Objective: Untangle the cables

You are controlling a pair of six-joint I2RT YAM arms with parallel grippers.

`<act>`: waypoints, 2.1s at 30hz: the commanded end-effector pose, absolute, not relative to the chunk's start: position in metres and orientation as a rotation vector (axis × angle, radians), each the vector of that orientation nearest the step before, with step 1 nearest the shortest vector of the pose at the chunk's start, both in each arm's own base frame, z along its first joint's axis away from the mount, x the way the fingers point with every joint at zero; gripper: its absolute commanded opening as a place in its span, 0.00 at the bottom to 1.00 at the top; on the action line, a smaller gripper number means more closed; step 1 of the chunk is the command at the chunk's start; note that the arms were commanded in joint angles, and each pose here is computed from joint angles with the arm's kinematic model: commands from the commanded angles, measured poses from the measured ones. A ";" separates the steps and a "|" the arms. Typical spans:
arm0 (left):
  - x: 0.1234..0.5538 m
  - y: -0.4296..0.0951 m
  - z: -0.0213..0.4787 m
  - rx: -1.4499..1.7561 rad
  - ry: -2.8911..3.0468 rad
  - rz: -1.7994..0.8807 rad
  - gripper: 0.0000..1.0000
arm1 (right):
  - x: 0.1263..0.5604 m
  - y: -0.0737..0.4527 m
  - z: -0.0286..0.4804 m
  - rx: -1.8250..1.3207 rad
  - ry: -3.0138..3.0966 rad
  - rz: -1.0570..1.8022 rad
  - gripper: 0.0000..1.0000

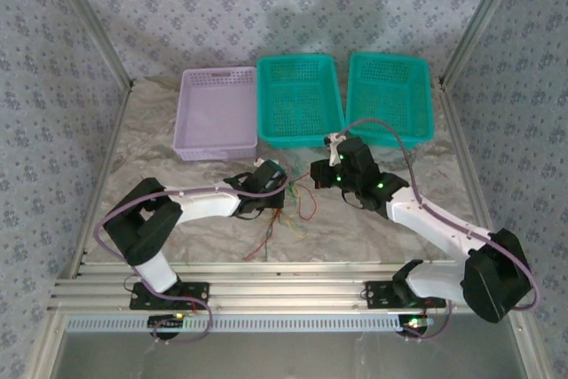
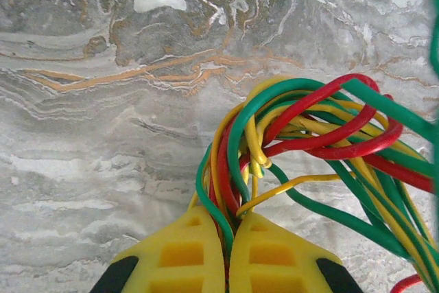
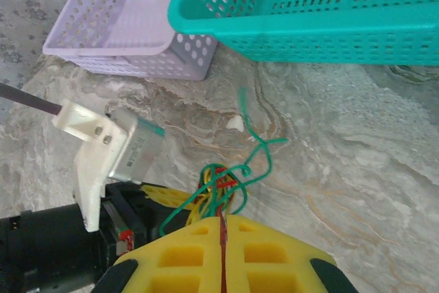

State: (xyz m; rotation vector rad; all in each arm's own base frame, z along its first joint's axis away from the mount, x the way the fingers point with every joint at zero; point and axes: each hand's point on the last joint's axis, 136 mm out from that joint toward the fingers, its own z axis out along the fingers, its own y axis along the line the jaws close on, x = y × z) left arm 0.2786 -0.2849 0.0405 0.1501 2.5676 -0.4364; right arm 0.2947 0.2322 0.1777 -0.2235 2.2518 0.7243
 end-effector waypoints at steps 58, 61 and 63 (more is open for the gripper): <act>0.259 -0.214 0.056 0.290 2.502 -0.135 0.00 | 0.282 -0.016 0.347 0.532 1.824 0.113 0.00; 0.258 -0.213 0.054 0.290 2.506 -0.135 0.00 | 0.277 -0.022 0.371 0.537 1.773 0.088 0.00; 0.258 -0.213 0.053 0.290 2.505 -0.131 0.00 | 0.271 -0.027 0.388 0.548 1.731 0.079 0.00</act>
